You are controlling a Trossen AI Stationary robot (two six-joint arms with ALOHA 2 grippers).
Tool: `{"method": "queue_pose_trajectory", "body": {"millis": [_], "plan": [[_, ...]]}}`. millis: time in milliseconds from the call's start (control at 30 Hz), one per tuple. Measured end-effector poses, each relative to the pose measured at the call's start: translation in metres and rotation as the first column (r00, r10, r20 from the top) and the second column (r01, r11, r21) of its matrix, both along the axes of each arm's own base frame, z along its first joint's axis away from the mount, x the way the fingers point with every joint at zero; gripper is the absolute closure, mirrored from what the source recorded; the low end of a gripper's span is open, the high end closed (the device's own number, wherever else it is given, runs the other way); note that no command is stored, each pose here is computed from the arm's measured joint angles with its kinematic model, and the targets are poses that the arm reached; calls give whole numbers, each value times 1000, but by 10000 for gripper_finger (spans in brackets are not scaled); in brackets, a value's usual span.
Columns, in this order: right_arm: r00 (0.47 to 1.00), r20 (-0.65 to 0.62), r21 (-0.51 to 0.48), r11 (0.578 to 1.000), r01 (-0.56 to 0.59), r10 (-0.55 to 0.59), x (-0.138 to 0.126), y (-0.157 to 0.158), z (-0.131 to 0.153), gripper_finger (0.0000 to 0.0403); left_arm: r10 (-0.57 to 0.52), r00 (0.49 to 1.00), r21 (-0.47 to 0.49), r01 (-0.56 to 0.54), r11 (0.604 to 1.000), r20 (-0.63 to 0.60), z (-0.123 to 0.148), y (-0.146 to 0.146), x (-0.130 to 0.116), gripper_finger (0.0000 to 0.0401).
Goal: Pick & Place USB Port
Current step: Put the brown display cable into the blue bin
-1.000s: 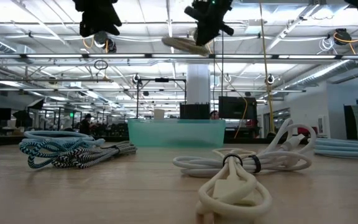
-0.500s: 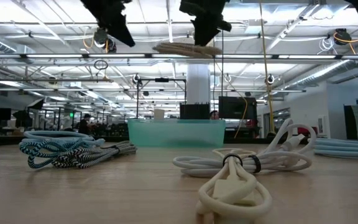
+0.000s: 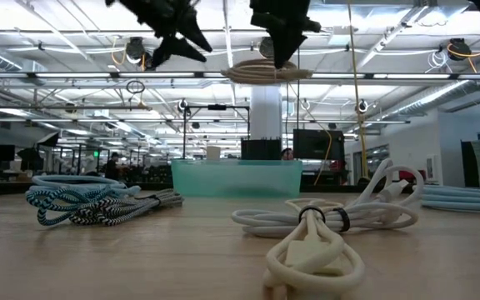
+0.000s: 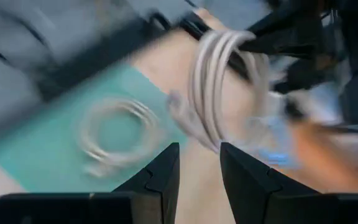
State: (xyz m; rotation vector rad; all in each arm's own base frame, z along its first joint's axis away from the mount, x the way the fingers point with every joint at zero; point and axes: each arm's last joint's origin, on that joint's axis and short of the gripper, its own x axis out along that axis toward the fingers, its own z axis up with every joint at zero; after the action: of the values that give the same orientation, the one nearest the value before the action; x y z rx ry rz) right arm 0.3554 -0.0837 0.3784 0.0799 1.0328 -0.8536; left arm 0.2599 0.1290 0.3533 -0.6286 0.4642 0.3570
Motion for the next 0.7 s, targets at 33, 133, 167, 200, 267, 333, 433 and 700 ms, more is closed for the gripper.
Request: {"method": "queue_pose_trajectory", "body": {"millis": [33,133,167,200,267,333,433,700], "plan": [[1000,-1,-13,1000,0,0,0,1,0,397,-13,998,-82,17,996,55,-4,6,-1,284],[1000,-1,-21,1000,-8,8,1,5,1,397,-36,981,-246,83,966,191,-25,23,-6,283],[1000,1,-20,1000,-9,9,1,6,1,397,-38,970,-278,107,955,242,-32,28,-7,284],[1000,2,-20,1000,-11,11,2,7,1,397,-57,948,-287,152,946,315,-38,32,-8,284],[1000,7,-22,1000,-14,14,2,9,1,397,-70,897,-313,224,923,437,-46,39,-14,283],[1000,15,-24,1000,-17,17,3,10,1,397,-39,869,-343,236,909,494,-62,42,-17,284],[1000,20,-22,1000,-20,20,4,12,1,397,48,884,-443,186,877,465,-97,44,-30,284],[999,50,-22,1000,-15,16,4,12,4,397,112,870,-484,156,861,479,-129,34,-44,284]]}}
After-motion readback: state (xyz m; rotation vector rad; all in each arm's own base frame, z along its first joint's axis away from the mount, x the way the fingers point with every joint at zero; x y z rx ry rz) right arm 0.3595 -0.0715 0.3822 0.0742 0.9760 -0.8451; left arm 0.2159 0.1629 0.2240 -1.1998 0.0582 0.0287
